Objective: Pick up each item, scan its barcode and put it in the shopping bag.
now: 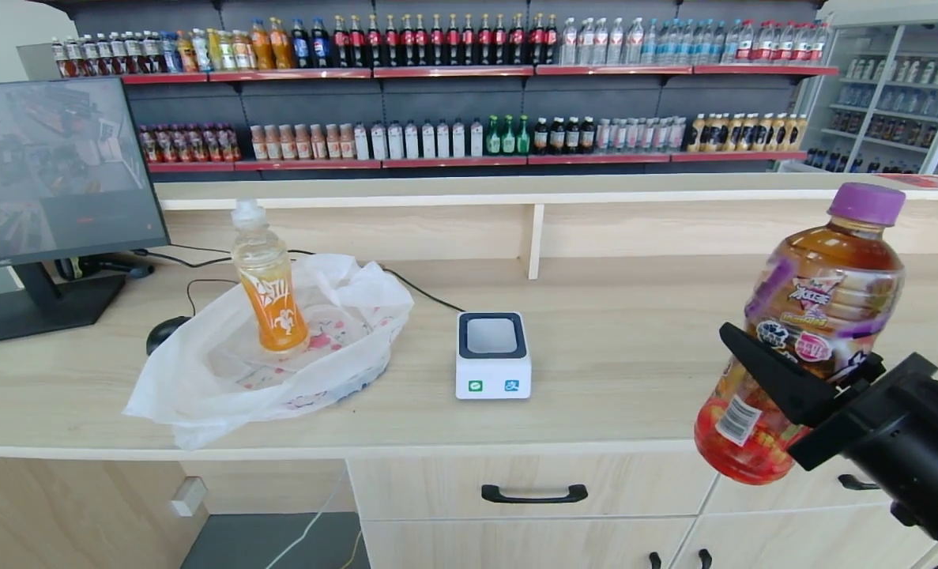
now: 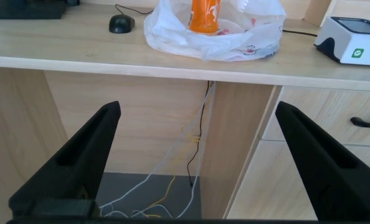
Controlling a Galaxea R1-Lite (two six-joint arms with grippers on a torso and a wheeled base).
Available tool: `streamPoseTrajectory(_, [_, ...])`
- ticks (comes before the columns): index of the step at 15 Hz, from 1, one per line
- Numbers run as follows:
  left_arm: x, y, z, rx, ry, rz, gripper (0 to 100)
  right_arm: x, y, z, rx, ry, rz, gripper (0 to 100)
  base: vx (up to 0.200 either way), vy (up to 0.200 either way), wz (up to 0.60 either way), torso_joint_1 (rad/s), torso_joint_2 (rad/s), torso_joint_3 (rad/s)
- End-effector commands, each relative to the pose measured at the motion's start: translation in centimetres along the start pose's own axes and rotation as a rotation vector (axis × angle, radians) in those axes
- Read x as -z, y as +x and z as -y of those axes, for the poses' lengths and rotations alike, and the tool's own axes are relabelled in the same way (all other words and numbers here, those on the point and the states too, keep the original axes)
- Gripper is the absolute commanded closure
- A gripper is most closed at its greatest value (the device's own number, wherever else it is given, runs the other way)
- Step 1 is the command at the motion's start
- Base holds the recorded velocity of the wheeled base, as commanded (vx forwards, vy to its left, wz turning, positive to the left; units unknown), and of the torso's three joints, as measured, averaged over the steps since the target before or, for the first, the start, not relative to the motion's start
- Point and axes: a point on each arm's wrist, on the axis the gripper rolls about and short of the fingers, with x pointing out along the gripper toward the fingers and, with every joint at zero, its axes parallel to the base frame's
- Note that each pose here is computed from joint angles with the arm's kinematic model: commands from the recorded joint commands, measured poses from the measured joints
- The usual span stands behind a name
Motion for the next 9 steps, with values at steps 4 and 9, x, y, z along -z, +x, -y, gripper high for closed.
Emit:
streamPoseTrajectory(4, [-0.02,-0.01,0.0,-0.002,0.0,0.001,0,-0.2,-0.27,0.03,0.001,0.003,0.009,100,0.0,0.2,0.0,0.0,0.01,0.004])
streamPoseTrajectory(9, [0.02,0.0,0.0,0.0,0.0,0.0,0,-0.16,-0.26,0.03,0.001,0.001,0.008,100,0.0,0.2,0.0,0.002,0.0,0.004])
